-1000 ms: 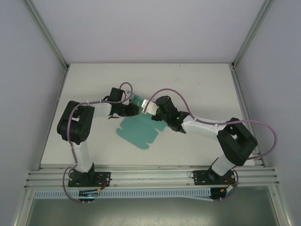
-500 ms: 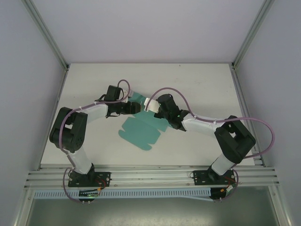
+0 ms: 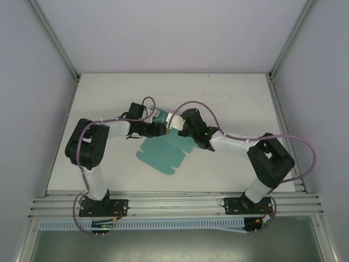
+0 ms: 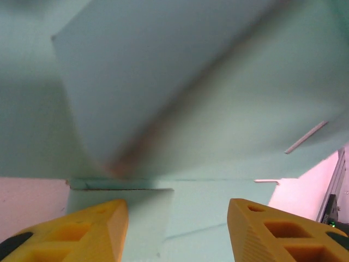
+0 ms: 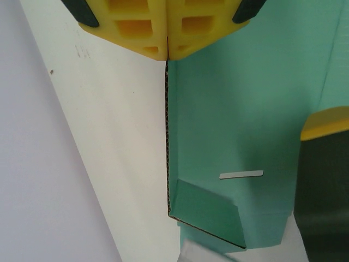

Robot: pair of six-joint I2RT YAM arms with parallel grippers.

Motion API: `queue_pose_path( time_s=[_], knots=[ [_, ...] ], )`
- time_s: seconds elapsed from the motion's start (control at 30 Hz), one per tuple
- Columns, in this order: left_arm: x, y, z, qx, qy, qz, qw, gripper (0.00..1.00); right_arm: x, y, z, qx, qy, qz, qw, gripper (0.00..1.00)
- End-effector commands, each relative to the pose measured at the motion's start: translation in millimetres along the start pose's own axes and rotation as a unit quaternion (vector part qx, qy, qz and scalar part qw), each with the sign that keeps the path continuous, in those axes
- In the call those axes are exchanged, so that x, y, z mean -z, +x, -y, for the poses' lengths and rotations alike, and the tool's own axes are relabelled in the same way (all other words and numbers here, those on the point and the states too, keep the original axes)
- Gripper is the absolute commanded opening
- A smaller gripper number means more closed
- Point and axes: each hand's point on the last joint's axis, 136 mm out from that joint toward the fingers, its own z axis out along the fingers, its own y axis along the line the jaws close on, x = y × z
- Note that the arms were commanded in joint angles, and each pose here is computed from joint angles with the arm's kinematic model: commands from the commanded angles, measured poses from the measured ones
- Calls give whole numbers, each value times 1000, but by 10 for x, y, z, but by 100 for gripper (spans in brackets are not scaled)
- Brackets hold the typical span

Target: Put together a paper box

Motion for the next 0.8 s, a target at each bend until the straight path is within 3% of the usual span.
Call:
queue_pose_path(
  time_s=[0.0, 0.2, 0.3, 0.37, 0.47, 0.57, 0.63, 0.77],
  knots=[
    [-66, 23, -222, 25, -47, -6, 999, 48, 19, -65, 101, 6, 10, 7, 1000, 0],
    [-86, 74, -434, 30, -94, -10, 995, 46, 61, -37, 122, 8, 16, 2, 1000, 0],
    [-23, 3, -172, 2, -41, 8, 999, 47, 75, -30, 164, 16, 24, 1, 1000, 0],
    [128, -98, 70, -29, -13, 38, 999, 53, 84, -36, 227, 24, 32, 1, 999, 0],
    [359, -185, 257, -54, -19, 73, 996, 61, 62, -39, 343, 32, 43, 2, 999, 0],
    [466, -132, 298, -55, -29, 70, 996, 63, 10, -39, 422, 46, 59, 6, 997, 0],
    [459, -23, 282, -48, -25, 57, 997, 61, -22, -56, 456, 58, 71, 7, 996, 0],
    [363, 262, 165, -18, -11, 26, 999, 45, -92, -104, 503, 64, 89, 19, 994, 0]
  ],
)
